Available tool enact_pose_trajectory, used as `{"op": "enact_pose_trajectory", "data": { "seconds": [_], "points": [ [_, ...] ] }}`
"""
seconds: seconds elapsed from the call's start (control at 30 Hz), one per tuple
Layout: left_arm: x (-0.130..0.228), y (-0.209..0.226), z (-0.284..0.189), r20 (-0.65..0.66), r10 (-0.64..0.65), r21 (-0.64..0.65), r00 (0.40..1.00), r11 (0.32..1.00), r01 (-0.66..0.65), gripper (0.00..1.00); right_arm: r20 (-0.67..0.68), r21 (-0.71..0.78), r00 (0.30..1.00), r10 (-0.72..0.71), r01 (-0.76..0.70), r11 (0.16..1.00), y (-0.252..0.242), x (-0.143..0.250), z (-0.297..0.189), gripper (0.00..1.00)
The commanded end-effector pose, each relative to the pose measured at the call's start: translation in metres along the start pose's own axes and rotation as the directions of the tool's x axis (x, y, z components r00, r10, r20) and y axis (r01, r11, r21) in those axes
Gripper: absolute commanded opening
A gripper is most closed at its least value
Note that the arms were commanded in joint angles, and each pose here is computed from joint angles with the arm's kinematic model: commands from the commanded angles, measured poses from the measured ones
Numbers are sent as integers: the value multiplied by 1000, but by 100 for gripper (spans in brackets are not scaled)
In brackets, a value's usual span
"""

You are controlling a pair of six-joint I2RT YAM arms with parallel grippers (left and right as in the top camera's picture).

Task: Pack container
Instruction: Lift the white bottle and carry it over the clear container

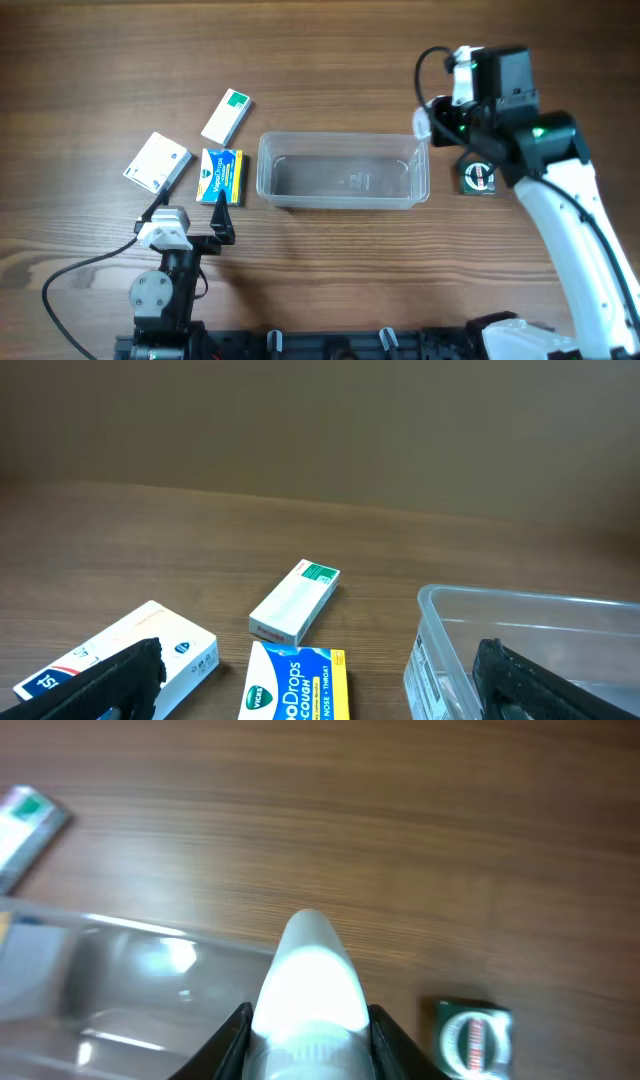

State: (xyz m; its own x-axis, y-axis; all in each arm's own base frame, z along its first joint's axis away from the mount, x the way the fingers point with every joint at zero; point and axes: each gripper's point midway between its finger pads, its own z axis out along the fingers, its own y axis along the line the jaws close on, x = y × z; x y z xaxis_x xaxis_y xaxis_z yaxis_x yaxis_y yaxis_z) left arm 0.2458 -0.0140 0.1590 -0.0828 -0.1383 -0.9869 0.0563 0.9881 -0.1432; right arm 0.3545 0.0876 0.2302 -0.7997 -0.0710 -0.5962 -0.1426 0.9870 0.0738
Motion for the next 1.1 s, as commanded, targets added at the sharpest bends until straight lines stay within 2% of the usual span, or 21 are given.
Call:
{"op": "enact_pose_trajectory", "data": {
  "seconds": [0.0, 0.17, 0.53, 0.67, 0.77, 1.07],
  "points": [
    [3, -4, 0, -3, -10, 21, 1000, 1000, 10, 100, 69, -42, 997, 45, -43, 998, 21, -11, -27, 9],
    [3, -4, 0, -3, -10, 21, 1000, 1000, 10, 100, -39, 34, 995, 89, -88, 996, 17, 16, -17, 8],
    [3, -4, 0, -3, -10, 21, 1000, 1000, 10, 100, -196, 42, 979, 58, -51, 998, 54, 44, 33, 8],
    [3, -4, 0, -3, -10, 21, 1000, 1000, 10, 100, -243, 137, 969, 38, -5, 991, 43, 54, 57, 9],
    [3, -4, 0, -3, -10, 21, 1000, 1000, 10, 100, -251, 189, 967, 34, 15, 982, 35, 55, 65, 9],
    [3, -4, 0, -3, -10, 21, 1000, 1000, 10, 100, -221, 184, 974, 38, 3, 983, 36, 58, 86, 8]
  ]
}}
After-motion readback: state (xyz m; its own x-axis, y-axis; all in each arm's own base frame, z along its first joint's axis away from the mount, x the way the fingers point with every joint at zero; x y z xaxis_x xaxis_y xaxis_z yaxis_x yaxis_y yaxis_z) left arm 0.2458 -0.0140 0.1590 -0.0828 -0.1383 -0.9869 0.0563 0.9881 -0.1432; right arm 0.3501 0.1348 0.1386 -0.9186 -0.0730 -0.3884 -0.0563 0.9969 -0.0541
